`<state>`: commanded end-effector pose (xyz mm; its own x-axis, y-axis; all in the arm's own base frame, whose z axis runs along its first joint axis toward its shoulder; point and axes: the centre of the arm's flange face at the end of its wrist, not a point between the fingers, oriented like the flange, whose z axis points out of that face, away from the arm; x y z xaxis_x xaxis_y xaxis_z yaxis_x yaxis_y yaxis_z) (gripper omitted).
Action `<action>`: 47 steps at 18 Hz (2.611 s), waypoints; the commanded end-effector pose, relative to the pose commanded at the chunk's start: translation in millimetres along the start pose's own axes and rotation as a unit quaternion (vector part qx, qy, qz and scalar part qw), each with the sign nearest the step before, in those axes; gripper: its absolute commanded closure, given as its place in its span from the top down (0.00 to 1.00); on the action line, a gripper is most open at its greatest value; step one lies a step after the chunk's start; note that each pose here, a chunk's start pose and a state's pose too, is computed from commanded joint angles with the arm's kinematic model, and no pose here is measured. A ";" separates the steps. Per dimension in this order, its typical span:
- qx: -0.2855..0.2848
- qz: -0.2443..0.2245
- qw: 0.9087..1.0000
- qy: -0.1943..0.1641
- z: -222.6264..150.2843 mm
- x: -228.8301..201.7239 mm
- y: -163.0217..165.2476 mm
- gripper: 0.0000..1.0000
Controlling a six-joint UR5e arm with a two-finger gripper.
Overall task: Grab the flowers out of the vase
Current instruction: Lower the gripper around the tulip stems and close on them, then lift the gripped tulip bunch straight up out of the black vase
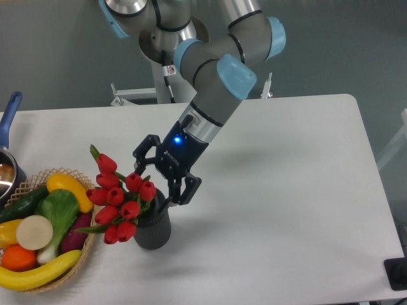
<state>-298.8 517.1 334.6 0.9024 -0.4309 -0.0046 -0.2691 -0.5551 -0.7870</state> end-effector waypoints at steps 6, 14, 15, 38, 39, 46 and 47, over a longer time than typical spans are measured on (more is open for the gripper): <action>0.001 0.002 1.000 0.004 3.9 2.6 -5.6 0.66; 0.005 0.004 1.000 0.002 -0.7 4.1 -10.0 0.30; 0.005 0.004 1.000 0.001 -1.3 3.6 -9.6 0.27; 0.082 -0.049 0.995 -0.044 -83.5 -1.8 -91.2 0.25; 0.083 -0.051 0.994 -0.045 -85.9 -1.4 -94.3 0.25; 0.117 -0.074 0.989 -0.057 -125.3 11.4 -145.6 0.25; 0.119 -0.074 0.988 -0.059 -129.1 10.9 -149.2 0.25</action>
<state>-292.3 503.4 531.7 0.9628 -0.2634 0.0605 -0.0570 -0.4167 -0.9073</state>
